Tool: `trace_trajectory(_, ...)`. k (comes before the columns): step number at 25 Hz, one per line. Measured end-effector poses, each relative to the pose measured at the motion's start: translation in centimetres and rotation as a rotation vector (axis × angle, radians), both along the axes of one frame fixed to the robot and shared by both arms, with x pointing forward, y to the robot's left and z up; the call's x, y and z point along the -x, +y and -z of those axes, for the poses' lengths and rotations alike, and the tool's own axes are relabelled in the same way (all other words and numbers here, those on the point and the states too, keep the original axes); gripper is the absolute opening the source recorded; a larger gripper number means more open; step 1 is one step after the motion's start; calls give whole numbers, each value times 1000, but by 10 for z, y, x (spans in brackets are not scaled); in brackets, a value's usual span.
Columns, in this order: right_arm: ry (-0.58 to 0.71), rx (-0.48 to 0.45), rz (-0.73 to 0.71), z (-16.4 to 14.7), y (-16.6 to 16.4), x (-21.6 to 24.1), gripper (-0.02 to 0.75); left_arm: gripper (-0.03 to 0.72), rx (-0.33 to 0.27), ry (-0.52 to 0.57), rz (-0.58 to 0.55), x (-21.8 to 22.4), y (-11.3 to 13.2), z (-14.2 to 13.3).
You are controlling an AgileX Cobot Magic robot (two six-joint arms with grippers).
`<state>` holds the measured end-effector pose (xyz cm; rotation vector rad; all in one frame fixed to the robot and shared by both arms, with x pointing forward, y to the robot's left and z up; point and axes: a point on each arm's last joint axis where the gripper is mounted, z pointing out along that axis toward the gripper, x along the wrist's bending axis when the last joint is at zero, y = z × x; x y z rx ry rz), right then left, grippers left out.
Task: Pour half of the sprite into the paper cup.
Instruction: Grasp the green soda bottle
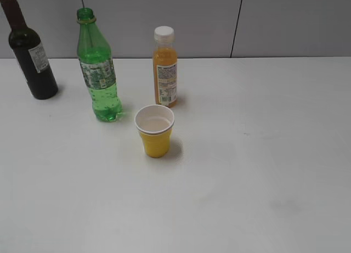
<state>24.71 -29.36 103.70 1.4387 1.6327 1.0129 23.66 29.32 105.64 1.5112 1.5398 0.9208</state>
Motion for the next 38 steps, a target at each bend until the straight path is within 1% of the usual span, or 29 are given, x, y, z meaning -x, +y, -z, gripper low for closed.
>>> trace_trajectory(32, 0, -2, 1, 0, 0, 0, 592, 591, 6, 0, 4, 0, -1, 0)
trace_trajectory(36, 0, -2, 1, 0, 0, 0, 592, 645, 3, -8, 5, -2, 0, -3)
trace_trajectory(38, 0, -2, 1, 0, 0, 0, 592, 663, -7, -38, 6, -8, 0, -9)
